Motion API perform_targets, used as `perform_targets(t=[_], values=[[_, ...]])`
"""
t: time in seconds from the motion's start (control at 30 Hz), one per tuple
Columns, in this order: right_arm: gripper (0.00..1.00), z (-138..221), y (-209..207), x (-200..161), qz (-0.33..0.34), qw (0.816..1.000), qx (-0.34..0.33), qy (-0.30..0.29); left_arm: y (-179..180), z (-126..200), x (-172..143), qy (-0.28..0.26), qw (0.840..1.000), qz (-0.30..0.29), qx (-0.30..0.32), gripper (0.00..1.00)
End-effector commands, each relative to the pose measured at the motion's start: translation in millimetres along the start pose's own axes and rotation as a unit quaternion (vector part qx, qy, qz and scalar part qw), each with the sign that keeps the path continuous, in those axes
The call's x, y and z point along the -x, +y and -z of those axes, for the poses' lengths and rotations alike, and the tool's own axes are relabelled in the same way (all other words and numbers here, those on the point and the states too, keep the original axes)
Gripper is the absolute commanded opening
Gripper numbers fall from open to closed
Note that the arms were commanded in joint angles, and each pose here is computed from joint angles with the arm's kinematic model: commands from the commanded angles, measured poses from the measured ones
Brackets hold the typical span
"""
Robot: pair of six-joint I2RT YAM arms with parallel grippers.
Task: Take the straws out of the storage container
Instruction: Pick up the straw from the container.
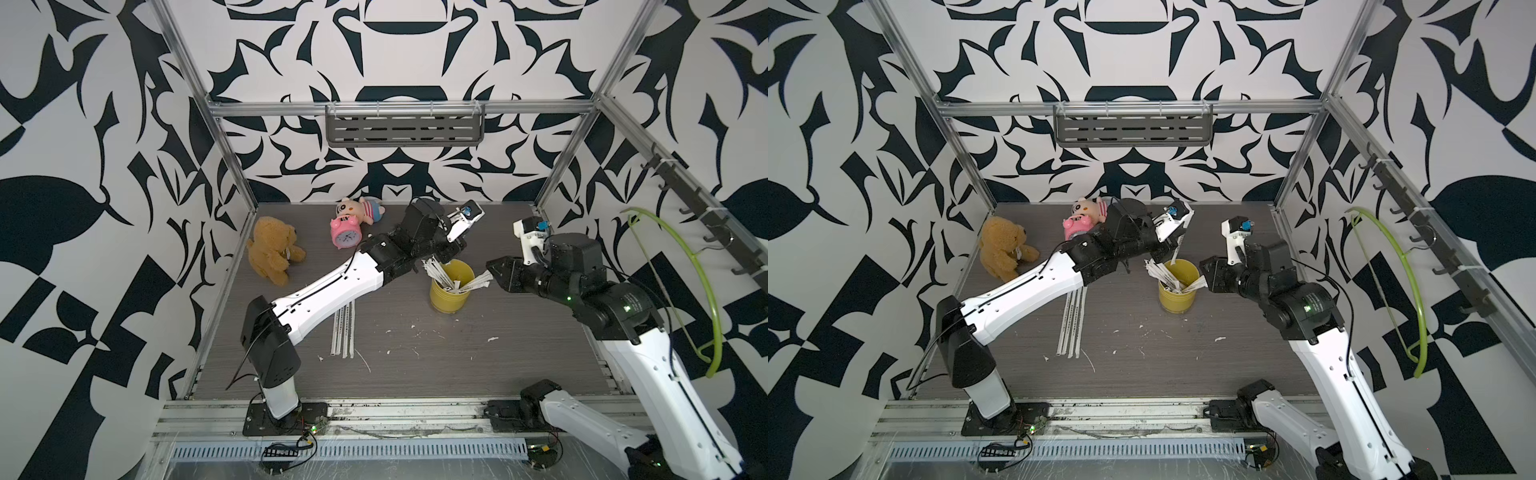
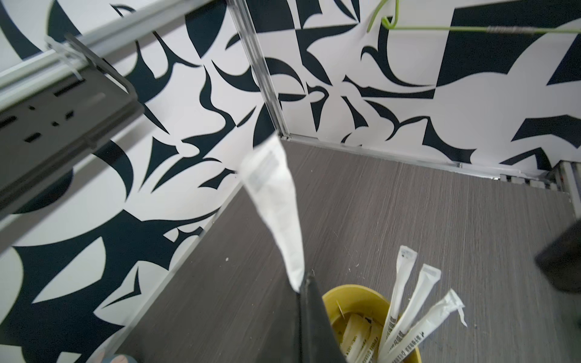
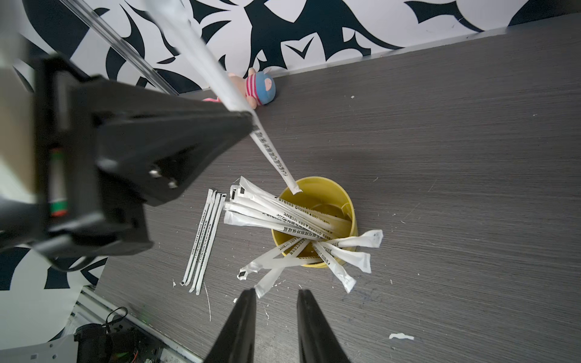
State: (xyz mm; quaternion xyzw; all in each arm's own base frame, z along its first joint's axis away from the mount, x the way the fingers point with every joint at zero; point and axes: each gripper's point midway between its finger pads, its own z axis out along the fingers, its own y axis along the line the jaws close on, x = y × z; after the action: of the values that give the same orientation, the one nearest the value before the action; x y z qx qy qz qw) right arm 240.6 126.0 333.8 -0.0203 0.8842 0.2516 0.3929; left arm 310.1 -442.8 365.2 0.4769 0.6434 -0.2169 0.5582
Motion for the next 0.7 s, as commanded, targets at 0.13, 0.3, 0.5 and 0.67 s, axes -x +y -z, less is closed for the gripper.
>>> perform_targets(t=[0.13, 0.3, 0.5, 0.67], values=[[0.34, -5, 29, 25, 0.021, 0.997, 0.067, -0.023, 19, 63, 61, -0.06, 0.997, 0.039, 0.017, 0.0], [0.34, -12, 52, 35, 0.025, 0.991, 0.125, -0.027, 30, 106, 58, -0.041, 0.993, 0.109, 0.008, 0.0], [0.37, -23, 116, 19, 0.118, 0.973, 0.198, 0.017, 45, 154, 11, 0.037, 0.98, 0.196, 0.025, 0.0], [0.4, -42, 158, -5, 0.177, 0.955, 0.234, 0.046, 60, 182, -65, 0.118, 0.946, 0.302, 0.032, 0.0]])
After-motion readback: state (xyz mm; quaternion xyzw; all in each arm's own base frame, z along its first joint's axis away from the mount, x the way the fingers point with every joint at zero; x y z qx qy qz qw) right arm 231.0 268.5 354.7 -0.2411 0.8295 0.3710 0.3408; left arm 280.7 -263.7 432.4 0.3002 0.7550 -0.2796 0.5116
